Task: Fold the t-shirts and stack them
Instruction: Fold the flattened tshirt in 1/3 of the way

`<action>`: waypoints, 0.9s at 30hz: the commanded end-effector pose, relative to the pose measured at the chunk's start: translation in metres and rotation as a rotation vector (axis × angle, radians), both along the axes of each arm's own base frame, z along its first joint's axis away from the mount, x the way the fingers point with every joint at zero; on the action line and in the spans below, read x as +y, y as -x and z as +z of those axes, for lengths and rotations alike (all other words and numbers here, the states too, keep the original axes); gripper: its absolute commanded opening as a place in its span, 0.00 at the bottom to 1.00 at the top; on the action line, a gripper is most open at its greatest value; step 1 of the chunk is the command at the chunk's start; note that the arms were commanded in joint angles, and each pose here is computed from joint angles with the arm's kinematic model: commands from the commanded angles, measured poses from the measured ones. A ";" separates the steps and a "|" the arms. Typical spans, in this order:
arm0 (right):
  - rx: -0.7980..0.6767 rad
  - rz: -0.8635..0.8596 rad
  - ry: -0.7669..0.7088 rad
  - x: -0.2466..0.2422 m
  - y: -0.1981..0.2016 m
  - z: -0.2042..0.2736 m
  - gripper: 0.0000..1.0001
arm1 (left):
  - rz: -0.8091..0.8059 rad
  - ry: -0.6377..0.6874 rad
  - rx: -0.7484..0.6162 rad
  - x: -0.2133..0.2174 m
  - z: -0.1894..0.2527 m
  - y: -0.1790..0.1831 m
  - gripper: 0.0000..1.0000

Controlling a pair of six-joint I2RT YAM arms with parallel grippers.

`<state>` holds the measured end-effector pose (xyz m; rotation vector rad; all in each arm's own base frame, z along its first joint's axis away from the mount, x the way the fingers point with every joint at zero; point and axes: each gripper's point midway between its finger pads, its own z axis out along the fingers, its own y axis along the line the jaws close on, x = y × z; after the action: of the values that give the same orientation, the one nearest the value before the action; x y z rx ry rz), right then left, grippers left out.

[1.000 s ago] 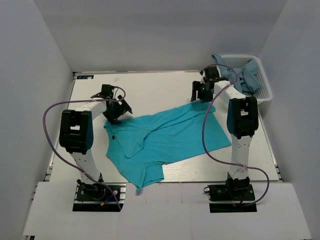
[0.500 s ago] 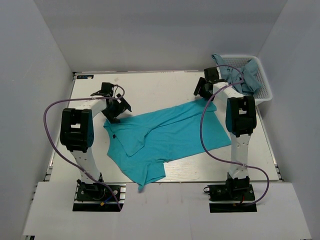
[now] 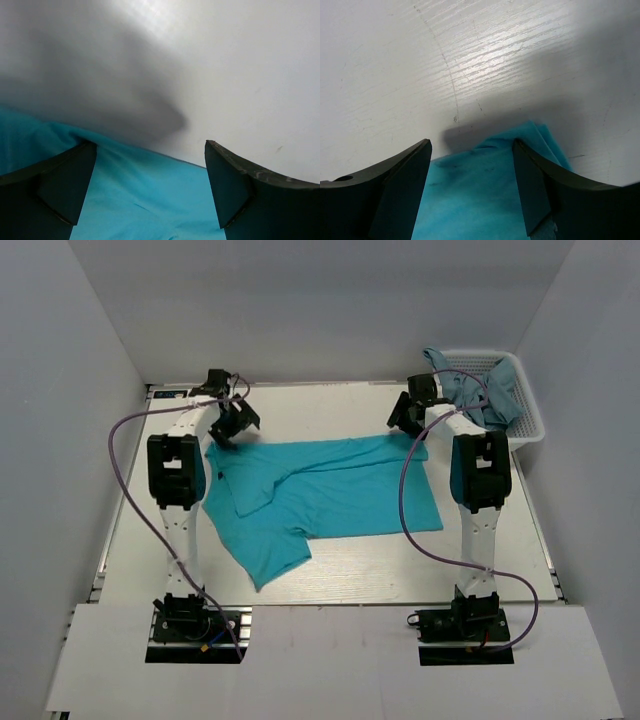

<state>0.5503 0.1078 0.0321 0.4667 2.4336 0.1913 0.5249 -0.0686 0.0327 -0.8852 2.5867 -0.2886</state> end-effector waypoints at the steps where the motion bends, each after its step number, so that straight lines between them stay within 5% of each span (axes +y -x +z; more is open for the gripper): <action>1: -0.008 -0.029 -0.015 0.003 -0.005 0.000 0.72 | 0.029 -0.102 0.030 0.037 -0.048 -0.028 1.00; 6: 0.009 0.013 -0.014 0.010 -0.013 -0.004 0.73 | 0.008 -0.022 -0.165 0.035 -0.022 -0.093 1.00; 12: -0.116 0.147 -0.009 0.027 -0.034 0.048 0.76 | -0.034 0.018 -0.434 0.026 0.085 -0.123 1.00; 14: -0.167 0.199 0.000 0.036 -0.037 0.074 0.80 | -0.038 -0.004 -0.477 0.028 0.120 -0.121 1.00; 15: -0.183 0.232 -0.004 0.040 -0.034 0.086 0.90 | -0.046 -0.025 -0.497 0.031 0.135 -0.118 1.00; 20: -0.239 0.278 0.014 0.047 0.000 0.131 0.90 | -0.013 -0.098 -0.494 0.045 0.210 -0.049 1.00; 27: -0.166 0.236 -0.064 0.039 0.101 0.124 0.90 | -0.035 -0.046 -0.164 0.028 0.169 0.106 1.00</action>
<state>0.4813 0.1495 0.1586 0.1397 2.3065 0.3549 0.4809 -0.0315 0.2308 -0.7195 2.2677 -0.3162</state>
